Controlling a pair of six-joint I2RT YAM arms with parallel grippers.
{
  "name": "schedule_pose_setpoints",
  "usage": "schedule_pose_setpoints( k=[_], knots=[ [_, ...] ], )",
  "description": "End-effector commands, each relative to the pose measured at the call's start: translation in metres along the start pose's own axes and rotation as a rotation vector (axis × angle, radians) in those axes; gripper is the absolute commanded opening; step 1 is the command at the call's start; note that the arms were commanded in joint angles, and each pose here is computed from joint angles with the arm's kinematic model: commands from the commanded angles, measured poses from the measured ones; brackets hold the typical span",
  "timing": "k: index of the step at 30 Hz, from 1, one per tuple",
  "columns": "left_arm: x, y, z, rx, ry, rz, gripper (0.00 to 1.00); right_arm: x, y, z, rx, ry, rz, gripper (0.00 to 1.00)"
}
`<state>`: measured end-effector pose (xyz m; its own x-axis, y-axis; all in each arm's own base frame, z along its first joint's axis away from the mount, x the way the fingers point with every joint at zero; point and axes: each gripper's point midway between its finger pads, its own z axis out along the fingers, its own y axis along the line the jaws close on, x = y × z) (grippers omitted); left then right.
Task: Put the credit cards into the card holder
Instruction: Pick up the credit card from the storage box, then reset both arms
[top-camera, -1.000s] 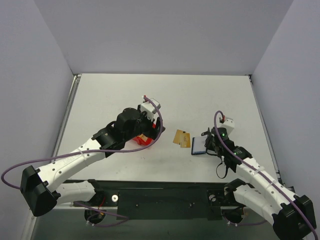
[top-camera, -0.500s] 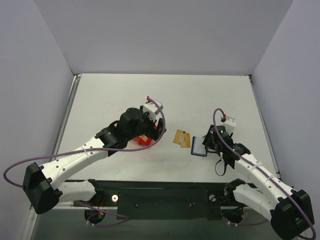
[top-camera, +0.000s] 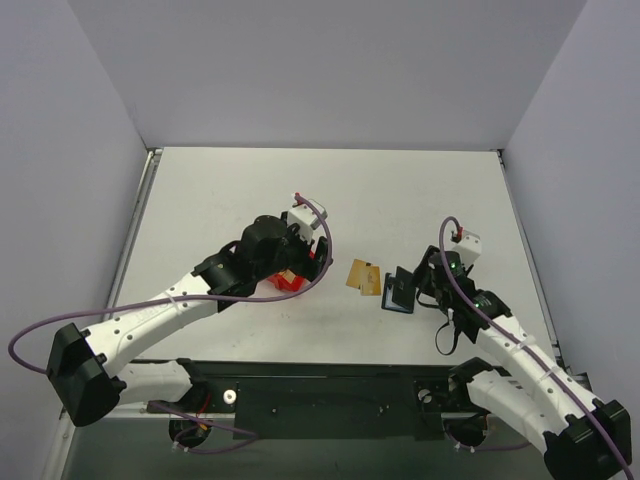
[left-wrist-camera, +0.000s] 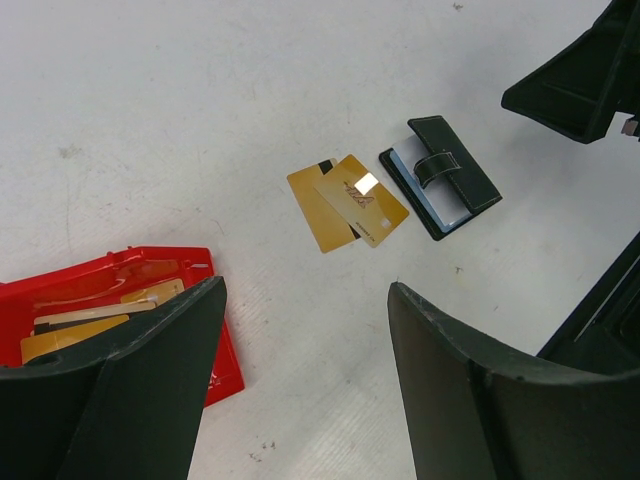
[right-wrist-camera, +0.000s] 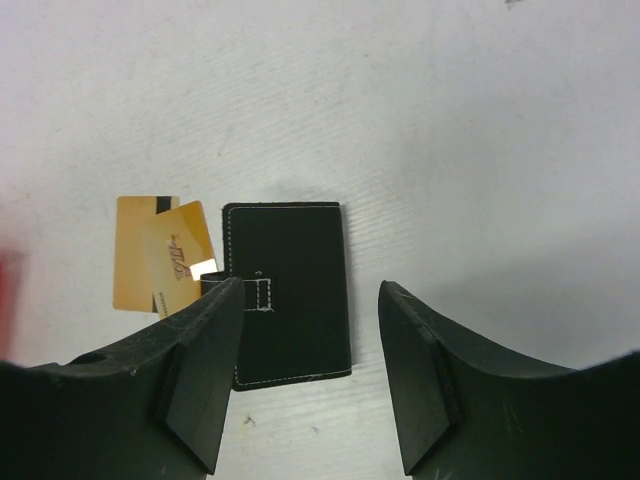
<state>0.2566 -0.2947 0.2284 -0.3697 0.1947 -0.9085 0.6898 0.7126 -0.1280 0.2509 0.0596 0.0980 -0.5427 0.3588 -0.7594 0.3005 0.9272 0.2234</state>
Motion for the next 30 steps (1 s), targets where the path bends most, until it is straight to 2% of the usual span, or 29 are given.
schedule_pose_setpoints(
  k=[1,7,12,19,21,24,30],
  knots=[
    [-0.014,0.000,0.002,0.005,-0.050,-0.007,0.76,-0.017,0.014,-0.006,-0.073,-0.053,0.024,0.51],
    [-0.009,-0.001,0.008,0.010,-0.043,-0.023,0.76,-0.011,0.039,0.002,-0.167,0.007,-0.024,0.50],
    [0.000,-0.004,0.017,0.021,-0.029,-0.045,0.75,0.004,0.074,0.011,-0.288,0.135,-0.081,0.48],
    [0.018,-0.003,0.027,0.017,-0.012,-0.105,0.73,0.007,0.106,0.021,-0.358,0.184,-0.122,0.45],
    [0.026,-0.002,0.030,0.014,0.000,-0.122,0.73,0.008,0.105,0.023,-0.332,0.192,-0.129,0.45],
    [0.023,-0.007,0.034,0.041,-0.020,-0.138,0.71,0.003,0.081,0.026,-0.158,0.173,-0.175,0.45],
    [0.029,-0.007,0.040,0.039,-0.010,-0.147,0.71,0.004,0.067,0.030,-0.053,0.191,-0.226,0.54]
  ],
)
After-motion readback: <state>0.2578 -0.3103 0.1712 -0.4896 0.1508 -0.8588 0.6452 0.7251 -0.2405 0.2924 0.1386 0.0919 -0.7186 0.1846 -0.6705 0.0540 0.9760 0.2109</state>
